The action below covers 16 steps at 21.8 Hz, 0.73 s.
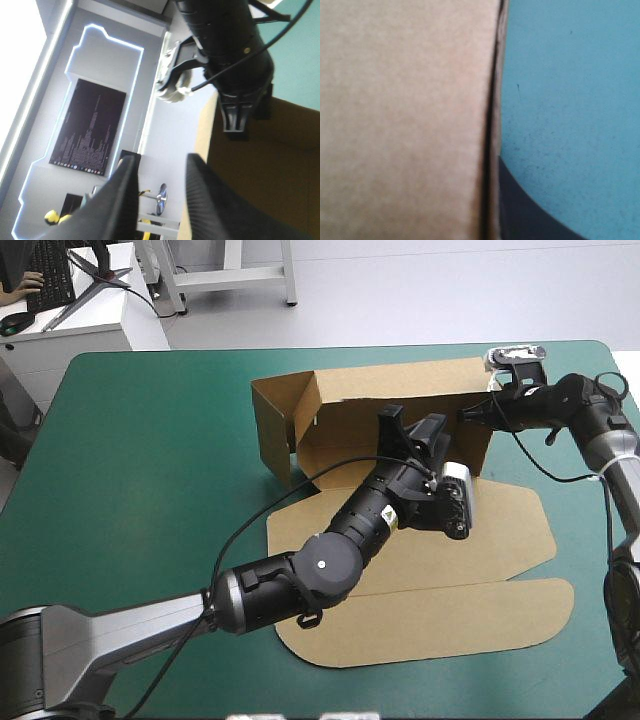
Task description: Fold the box
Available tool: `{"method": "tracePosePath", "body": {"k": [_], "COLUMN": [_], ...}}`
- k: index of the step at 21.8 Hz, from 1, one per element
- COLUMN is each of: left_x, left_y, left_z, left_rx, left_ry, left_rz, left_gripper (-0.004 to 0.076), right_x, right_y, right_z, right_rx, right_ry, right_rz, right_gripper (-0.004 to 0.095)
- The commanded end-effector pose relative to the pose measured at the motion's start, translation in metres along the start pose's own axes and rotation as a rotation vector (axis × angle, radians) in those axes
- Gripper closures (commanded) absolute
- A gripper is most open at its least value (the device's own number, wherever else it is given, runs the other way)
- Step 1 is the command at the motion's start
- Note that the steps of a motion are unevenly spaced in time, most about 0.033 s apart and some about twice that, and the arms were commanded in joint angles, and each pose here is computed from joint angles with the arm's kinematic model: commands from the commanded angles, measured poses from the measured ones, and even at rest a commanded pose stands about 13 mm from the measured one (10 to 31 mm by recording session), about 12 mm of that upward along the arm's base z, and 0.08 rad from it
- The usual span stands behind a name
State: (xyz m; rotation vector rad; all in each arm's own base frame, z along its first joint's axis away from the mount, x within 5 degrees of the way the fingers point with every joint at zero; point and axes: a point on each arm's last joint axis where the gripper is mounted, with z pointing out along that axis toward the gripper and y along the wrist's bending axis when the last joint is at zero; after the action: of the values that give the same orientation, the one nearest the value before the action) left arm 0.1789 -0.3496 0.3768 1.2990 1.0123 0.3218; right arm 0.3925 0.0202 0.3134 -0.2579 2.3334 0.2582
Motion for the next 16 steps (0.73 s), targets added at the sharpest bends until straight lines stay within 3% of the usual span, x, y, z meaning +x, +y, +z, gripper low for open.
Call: {"method": "tracePosePath", "body": {"k": [1,7,12,16], "left_x": [-0.004,0.035,0.117,0.178], "left_y": [0.058,0.119,0.187,0.206], "left_z": [-0.032,-0.066,-0.120,-0.147], "left_rx": [-0.214,-0.374,-0.526,-0.568], "left_ry": [0.017,0.148,0.372,0.598], "left_rz": [-0.024,-0.177,-0.506,-0.642], "left_gripper": [0.0724,0.0710,0.0710,0.0710], "right_x": [-0.029,-0.036,-0.025,-0.019], "right_y": [0.008,0.016,0.029,0.053], "right_z": [-0.037,-0.055,-0.092,-0.104], "right_rx": [-0.013,-0.059,-0.099,-0.111], "right_ry": [-0.117,-0.028,0.151,0.225], "right_rz": [0.016,0.017,0.043,0.045], "right_gripper": [0.0913,0.0913,0.0913,0.0913]}}
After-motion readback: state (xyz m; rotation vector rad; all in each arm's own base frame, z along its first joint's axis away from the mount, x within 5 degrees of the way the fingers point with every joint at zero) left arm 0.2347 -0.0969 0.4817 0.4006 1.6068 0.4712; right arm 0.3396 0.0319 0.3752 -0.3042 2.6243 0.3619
